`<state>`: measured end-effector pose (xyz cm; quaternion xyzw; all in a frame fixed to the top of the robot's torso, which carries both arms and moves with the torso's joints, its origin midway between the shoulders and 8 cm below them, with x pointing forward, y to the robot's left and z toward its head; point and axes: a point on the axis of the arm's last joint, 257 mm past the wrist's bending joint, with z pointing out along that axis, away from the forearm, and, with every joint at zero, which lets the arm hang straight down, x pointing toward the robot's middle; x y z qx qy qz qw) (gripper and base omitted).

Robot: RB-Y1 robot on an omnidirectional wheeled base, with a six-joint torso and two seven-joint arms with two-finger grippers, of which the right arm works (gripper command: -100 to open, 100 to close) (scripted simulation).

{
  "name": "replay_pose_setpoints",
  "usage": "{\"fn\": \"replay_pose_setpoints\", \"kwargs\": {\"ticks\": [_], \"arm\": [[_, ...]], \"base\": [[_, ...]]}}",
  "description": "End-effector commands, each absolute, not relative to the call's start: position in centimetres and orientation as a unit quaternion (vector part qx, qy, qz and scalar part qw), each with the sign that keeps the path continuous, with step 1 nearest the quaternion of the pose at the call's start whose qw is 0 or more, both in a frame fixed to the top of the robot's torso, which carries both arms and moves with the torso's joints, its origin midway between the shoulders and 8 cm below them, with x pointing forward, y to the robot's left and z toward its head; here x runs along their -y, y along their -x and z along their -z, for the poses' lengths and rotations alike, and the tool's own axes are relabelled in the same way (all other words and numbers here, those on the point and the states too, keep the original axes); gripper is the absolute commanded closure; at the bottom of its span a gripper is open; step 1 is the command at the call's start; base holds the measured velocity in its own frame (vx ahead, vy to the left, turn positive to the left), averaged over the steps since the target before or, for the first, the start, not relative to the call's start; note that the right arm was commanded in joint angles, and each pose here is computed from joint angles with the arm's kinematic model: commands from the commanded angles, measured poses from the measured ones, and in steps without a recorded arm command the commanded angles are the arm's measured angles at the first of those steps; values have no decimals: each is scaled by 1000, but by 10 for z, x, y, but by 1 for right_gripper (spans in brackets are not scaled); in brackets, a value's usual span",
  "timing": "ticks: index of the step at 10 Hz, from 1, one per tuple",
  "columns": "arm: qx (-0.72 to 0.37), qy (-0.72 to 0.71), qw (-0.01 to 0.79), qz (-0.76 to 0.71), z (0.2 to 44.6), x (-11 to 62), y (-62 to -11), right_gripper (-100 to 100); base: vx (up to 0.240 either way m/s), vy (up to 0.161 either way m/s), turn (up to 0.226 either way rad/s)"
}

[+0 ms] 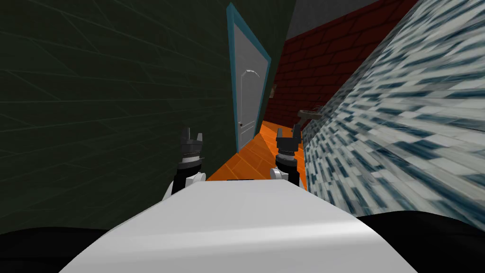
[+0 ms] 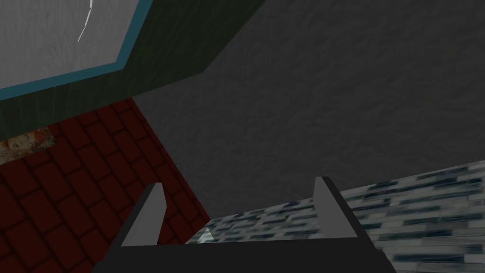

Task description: Pull the door open

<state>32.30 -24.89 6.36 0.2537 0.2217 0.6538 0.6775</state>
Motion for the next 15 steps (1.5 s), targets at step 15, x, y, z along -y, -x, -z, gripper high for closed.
{"fn": "replay_pose_setpoints", "kwargs": {"ticks": [15], "arm": [[-425, -153, 781, -431, 36, 250, -390, -100]], "base": [[97, -53, 159]]}}
